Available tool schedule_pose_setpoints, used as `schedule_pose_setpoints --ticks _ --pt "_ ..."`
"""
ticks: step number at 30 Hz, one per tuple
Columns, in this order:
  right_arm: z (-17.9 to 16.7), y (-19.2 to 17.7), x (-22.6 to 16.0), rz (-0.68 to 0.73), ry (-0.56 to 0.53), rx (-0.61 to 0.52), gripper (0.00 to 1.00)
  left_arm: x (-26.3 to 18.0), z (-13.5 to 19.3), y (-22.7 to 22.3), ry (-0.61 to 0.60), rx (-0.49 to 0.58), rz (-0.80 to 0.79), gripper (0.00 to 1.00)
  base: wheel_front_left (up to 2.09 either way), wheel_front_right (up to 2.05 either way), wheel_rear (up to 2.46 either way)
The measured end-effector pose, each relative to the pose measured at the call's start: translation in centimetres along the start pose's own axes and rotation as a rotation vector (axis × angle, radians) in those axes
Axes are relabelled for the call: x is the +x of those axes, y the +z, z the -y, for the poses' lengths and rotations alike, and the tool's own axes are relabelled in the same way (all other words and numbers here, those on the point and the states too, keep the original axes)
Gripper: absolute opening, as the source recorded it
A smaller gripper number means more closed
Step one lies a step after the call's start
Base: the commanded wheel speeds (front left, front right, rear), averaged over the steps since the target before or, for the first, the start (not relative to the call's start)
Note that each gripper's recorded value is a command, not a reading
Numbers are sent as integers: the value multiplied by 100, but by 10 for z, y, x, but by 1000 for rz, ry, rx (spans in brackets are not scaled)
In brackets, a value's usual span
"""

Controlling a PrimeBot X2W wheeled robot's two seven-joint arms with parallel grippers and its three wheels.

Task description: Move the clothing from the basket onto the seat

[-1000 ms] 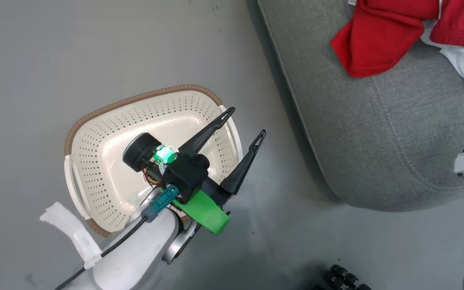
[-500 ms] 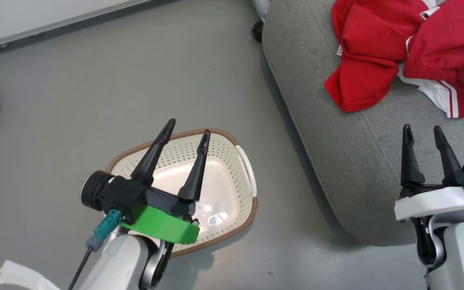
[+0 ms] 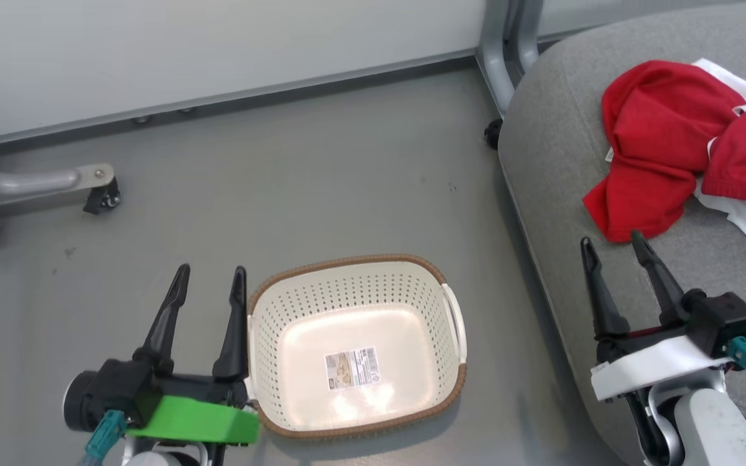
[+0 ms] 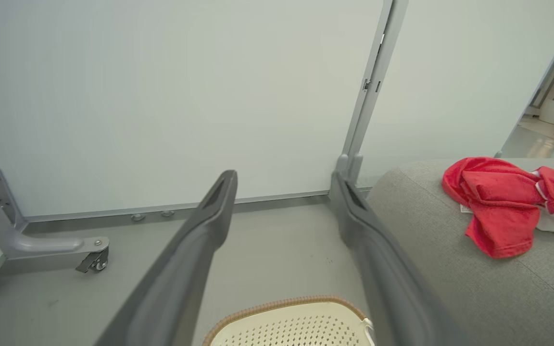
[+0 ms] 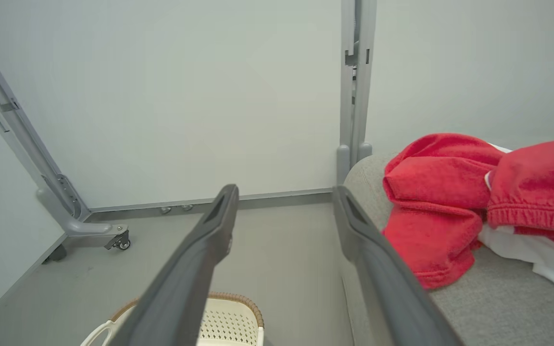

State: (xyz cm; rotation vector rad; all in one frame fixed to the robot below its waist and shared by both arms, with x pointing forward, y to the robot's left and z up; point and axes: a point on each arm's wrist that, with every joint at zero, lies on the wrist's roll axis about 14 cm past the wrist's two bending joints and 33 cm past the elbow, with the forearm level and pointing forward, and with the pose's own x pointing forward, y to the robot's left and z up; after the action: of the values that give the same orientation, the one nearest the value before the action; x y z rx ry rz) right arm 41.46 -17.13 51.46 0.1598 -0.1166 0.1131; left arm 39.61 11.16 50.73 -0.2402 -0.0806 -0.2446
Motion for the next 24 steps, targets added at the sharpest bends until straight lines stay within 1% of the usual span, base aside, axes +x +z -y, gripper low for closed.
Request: schedule_pose_setpoints --ticks 7,11,17,24 --pt "-27 14 -18 27 71 -10 100 -49 -32 11 122 55 7 100 0 0 0" --pt "-37 20 -31 43 95 -20 100 -70 -44 23 171 80 34 100 0 0 0" --pt "-46 21 -51 40 109 -25 100 -87 -44 30 184 102 55 100 0 0 0" --pt "-48 23 -59 48 110 -28 100 -92 -40 31 176 111 60 100 0 0 0"
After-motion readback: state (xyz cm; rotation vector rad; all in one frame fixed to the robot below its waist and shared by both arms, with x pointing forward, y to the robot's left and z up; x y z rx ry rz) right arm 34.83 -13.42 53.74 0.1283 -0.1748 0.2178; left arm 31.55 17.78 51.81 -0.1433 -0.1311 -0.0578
